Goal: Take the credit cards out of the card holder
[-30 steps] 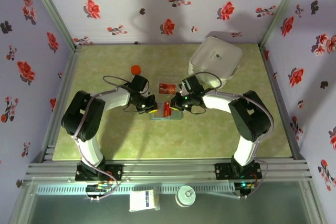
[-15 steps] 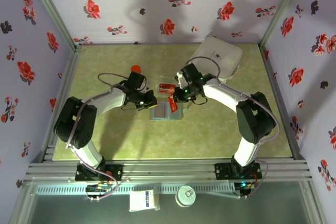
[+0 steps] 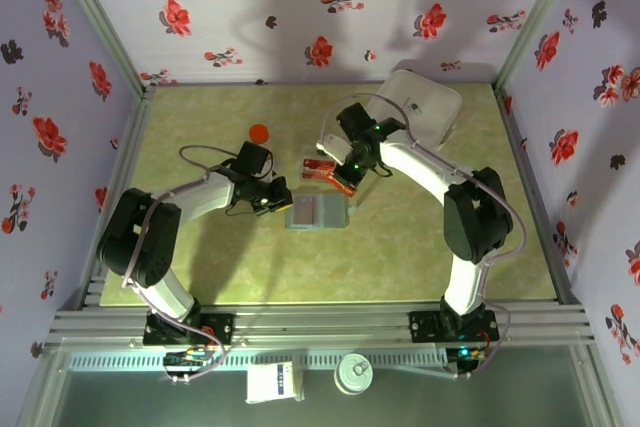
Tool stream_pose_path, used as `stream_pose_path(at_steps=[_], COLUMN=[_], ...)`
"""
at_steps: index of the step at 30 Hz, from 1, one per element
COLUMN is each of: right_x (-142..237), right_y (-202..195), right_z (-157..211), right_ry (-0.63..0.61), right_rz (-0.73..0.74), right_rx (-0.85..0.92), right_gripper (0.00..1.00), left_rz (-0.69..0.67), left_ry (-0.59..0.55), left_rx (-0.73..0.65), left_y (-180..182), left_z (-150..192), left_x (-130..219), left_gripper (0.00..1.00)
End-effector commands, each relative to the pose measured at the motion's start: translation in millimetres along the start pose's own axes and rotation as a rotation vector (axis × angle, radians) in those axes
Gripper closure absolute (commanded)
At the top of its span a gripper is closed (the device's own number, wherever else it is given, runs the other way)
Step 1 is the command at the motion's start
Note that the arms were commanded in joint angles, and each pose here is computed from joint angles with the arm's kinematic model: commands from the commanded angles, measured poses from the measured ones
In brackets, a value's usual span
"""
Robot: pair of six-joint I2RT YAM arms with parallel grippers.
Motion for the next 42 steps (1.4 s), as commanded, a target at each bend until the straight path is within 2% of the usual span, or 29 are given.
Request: stream_pose_path(at_steps=[1, 11, 25, 40, 42], right_x=[5.6, -0.9, -13.2, -48.2, -52.1], right_y=[-4.8, -21.4, -43.5, -52.6, -54.4], right_z=[1.8, -35.0, -70.3, -68.6, -67.0], right_ry=[0.066, 0.043, -0.006, 0.018, 0.028], right_rz=[0.002, -0.065, -0.06, -0.074, -0.068], right_rx=[0.234, 0.33, 0.368, 0.362, 0.357], right_gripper=[1.0, 1.0, 1.0, 1.0, 0.94], left_rz=[-0.028, -0.048, -0.038, -0.031, -0.031], left_ry=[0.005, 0.036, 0.04, -0.004, -0.005], left_rx=[0.002, 0.026, 0.035, 0.028, 0.027], left_y=[9.8, 19.4, 17.0, 12.4, 12.1], left_z=[4.4, 9.2, 11.6, 8.3, 8.3], left_x=[2.4, -8.5, -10.0, 3.9, 3.7], left_gripper=[1.0, 1.0, 1.0, 1.0, 1.0])
Point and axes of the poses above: each hand's point on the last joint's axis, 136 mm out from that joint toward the fingers, its own x axis back along the fingers, its own y axis along the line the jaws close on, z = x × y, the point moved 3 cm from there along x, back along the fingers, and after that the axes turned 9 degrees about x, right-handed, at the moved point
